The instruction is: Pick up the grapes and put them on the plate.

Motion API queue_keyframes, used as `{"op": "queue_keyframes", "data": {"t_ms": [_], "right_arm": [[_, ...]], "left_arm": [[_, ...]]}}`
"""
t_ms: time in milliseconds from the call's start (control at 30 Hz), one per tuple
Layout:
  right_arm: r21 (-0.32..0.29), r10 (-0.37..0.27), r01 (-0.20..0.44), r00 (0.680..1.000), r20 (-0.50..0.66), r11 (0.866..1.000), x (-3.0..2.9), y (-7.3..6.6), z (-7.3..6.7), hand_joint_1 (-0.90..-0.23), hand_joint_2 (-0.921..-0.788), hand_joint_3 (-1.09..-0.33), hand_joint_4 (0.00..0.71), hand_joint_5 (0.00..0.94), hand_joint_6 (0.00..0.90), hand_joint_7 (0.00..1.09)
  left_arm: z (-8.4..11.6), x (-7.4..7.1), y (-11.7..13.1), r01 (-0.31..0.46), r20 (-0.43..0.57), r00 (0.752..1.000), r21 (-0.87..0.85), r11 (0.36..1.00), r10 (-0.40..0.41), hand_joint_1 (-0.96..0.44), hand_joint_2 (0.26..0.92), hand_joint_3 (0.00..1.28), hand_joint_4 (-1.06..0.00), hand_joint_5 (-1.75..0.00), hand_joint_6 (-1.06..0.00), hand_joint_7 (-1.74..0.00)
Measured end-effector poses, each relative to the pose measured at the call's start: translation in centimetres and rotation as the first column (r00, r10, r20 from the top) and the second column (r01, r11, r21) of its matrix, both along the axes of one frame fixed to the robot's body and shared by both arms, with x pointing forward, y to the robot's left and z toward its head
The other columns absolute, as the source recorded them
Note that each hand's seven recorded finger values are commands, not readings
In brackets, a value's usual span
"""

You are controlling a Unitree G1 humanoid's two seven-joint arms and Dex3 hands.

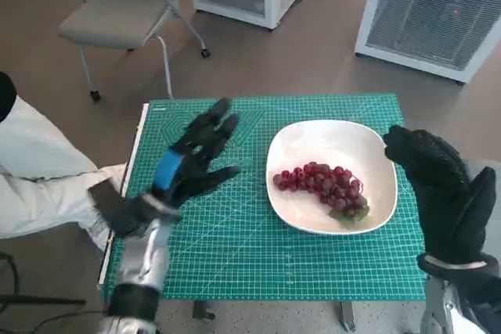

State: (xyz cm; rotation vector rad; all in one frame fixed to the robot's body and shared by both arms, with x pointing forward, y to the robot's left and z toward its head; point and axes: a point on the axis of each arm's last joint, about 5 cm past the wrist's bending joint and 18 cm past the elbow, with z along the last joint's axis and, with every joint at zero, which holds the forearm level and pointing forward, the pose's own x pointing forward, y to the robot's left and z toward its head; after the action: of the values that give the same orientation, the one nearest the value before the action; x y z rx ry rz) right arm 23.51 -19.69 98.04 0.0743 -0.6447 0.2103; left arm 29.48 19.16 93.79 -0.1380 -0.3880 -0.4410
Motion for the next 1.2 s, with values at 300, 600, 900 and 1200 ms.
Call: {"op": "queue_keyframes", "data": {"t_ms": [300, 600, 900, 1200], "right_arm": [[-0.006, 0.026, -0.026, 1.000, 0.009, 1.000, 0.44, 0.2, 0.3, -0.460, -0.921, -0.638, 0.426, 0.596, 0.179, 0.94], [-0.011, 0.042, -0.042, 0.999, 0.004, 0.999, 0.59, 0.0, 0.2, -0.461, -0.921, -0.639, 0.425, 0.596, 0.177, 0.94], [-0.013, 0.051, -0.051, 0.999, 0.000, 0.999, 0.66, -0.1, 0.2, -0.460, -0.921, -0.639, 0.424, 0.597, 0.178, 0.94], [-0.013, 0.057, -0.057, 0.998, -0.011, 0.998, 0.69, -0.2, 0.2, -0.460, -0.921, -0.640, 0.423, 0.599, 0.179, 0.95]], "left_arm": [[-0.7, -1.7, 0.5, -0.016, -0.006, 1.000, -0.015, 1.000, 0.016, -0.42, 0.921, 0.03, -0.24, -0.02, -0.26, -0.01], [-0.4, -2.4, 0.4, -0.019, 0.009, 1.000, -0.019, 1.000, 0.019, -0.42, 0.921, 0.04, -0.26, -0.02, -0.26, -0.01], [0.0, -2.6, 0.4, -0.023, 0.022, 0.999, -0.020, 1.000, 0.024, -0.42, 0.921, 0.04, -0.26, -0.01, -0.26, -0.01], [0.0, -2.8, 0.4, -0.021, 0.024, 0.999, -0.019, 1.000, 0.021, -0.42, 0.921, 0.04, -0.26, -0.01, -0.26, -0.01]]}}
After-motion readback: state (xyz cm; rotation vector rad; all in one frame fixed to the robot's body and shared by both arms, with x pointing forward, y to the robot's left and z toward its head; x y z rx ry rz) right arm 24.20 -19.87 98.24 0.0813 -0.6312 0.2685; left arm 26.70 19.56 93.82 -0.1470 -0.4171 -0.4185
